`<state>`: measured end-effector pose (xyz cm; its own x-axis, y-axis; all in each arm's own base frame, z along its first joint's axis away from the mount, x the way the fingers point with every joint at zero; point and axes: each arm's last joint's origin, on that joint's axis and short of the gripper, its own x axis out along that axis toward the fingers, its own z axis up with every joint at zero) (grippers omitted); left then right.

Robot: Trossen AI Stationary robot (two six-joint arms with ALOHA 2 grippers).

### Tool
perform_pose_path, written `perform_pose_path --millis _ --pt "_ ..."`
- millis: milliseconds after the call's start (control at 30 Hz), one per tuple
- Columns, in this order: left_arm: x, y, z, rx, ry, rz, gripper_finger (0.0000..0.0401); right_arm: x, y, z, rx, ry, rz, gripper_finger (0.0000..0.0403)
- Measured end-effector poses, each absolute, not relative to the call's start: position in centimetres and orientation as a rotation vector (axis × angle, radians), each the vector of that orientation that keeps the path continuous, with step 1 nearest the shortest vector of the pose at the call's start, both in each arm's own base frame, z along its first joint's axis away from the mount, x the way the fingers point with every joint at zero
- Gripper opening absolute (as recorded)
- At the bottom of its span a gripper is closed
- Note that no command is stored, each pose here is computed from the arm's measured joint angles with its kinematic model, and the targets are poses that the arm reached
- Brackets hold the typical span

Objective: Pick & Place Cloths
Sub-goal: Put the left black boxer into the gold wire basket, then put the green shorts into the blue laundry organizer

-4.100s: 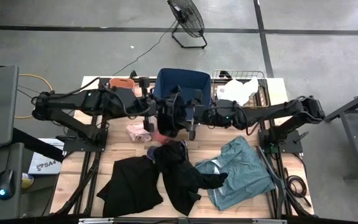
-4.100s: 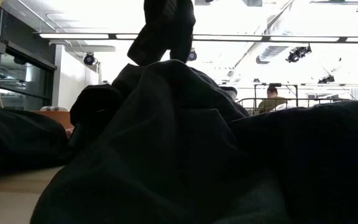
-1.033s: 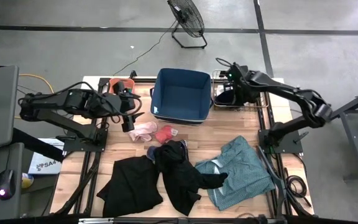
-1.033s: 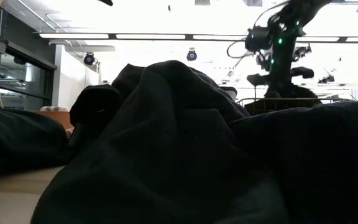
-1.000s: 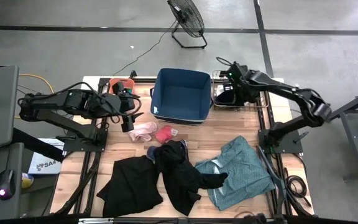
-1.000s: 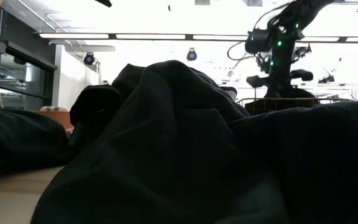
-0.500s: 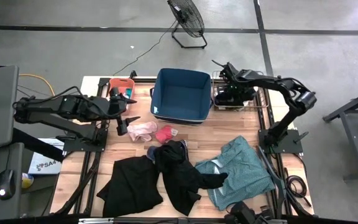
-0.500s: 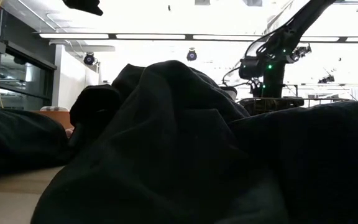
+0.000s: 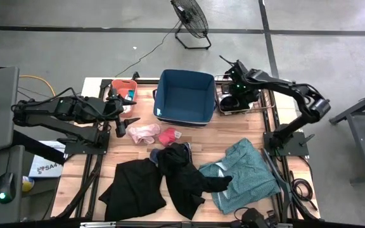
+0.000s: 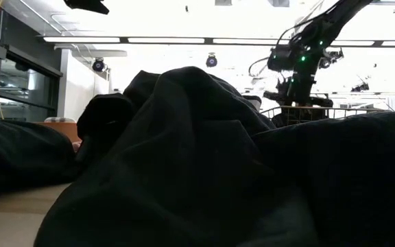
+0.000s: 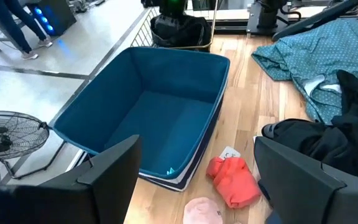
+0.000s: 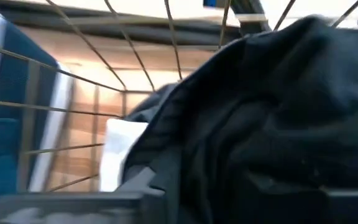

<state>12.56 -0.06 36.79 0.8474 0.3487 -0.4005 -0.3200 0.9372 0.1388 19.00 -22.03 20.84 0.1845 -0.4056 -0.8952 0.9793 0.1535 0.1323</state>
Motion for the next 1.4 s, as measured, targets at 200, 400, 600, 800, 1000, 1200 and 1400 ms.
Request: perform_pose_path --millis 200,400,600,800,1000,1200,1400 --pt "12.6 -0.1 36.8 0.067 0.435 0.353 0.0306 18.4 -21.3 23.0 0.863 0.752 -1.163 0.0201" --pt "12.6 -0.1 36.8 0.068 0.435 0.353 0.0306 17.4 -20.3 25.3 0.865 0.655 -1.169 0.0288" --pt "12.6 -0.1 36.8 0.068 0.437 0.353 0.0306 16.7 -17.9 27.5 0.883 0.615 -1.099 0.0294" --pt "12.5 -0.1 36.8 0.069 0.439 0.353 0.0306 17.4 -14.0 28.9 0.861 0.643 -0.971 0.0267" --pt "12.5 -0.1 36.6 0.073 0.455 0.353 0.0306 18.8 -9.3 29.2 0.821 0.744 -0.806 0.0249" --pt "12.3 0.0 36.3 0.064 0.49 0.355 0.0306 19.5 -4.8 28.5 0.805 0.919 -0.699 0.0247" --pt "12.3 0.0 36.3 0.062 0.489 0.354 0.0306 19.3 -1.0 28.1 0.736 1.05 -0.594 0.0246"
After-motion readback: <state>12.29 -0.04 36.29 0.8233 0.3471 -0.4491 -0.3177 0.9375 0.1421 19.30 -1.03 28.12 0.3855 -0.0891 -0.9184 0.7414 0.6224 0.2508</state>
